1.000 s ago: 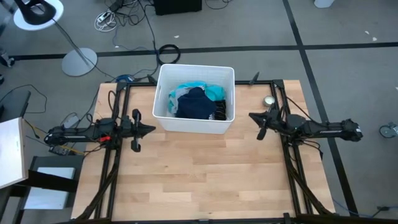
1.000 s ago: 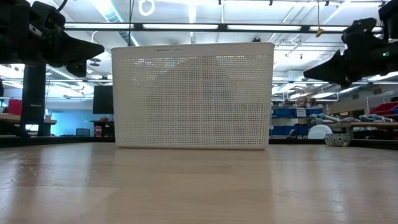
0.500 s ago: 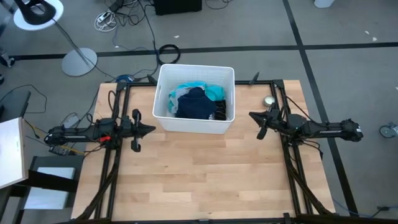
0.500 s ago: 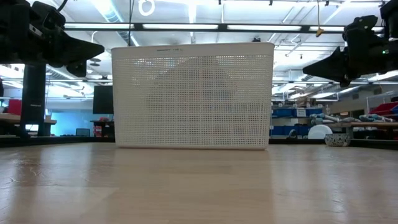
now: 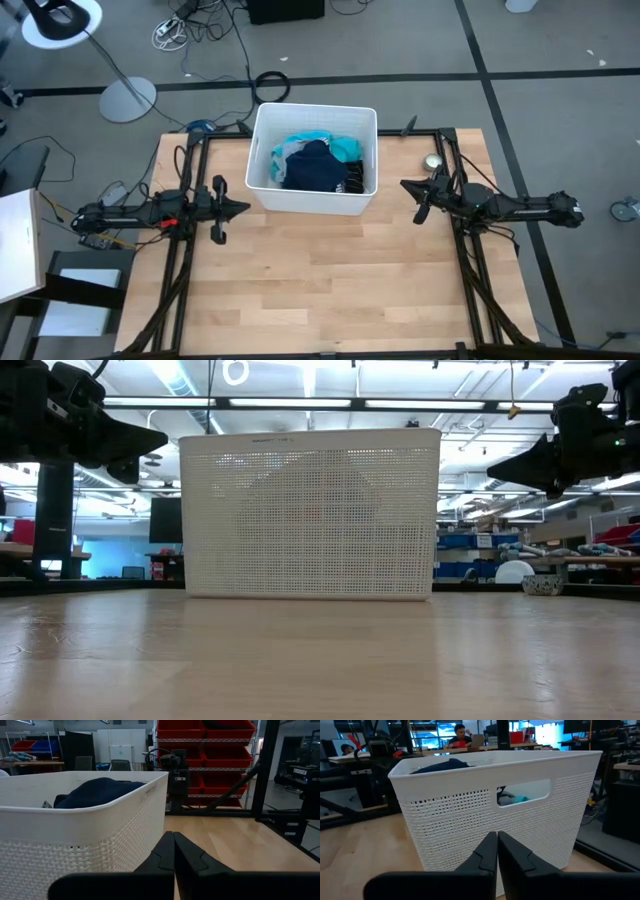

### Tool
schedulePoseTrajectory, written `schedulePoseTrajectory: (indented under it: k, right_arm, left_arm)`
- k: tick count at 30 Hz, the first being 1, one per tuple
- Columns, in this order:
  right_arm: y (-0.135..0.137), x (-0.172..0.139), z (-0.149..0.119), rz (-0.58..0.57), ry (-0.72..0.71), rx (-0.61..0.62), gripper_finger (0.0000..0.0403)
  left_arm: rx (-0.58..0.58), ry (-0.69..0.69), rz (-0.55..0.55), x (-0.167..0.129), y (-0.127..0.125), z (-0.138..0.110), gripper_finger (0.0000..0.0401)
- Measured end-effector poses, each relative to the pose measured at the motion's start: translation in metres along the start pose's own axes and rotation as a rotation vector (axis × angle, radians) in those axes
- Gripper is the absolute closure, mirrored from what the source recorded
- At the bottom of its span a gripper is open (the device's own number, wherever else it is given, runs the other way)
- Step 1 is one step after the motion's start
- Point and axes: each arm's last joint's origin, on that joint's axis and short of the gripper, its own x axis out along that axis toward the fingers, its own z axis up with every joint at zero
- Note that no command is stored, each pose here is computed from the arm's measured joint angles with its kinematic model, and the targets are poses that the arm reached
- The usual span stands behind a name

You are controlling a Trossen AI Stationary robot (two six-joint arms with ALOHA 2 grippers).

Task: Sort clothes
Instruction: Return to Home Position

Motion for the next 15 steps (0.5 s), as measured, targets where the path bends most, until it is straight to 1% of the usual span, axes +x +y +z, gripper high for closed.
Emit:
schedulePoseTrajectory:
  k: [15]
  right_arm:
    - [0.0000, -0.0001, 0.0007, 0.001, -0.003, 0.002, 0.0390]
  left_arm:
    - [0.000, 0.000, 0.000, 0.0000, 0.0000, 0.0000, 0.0400]
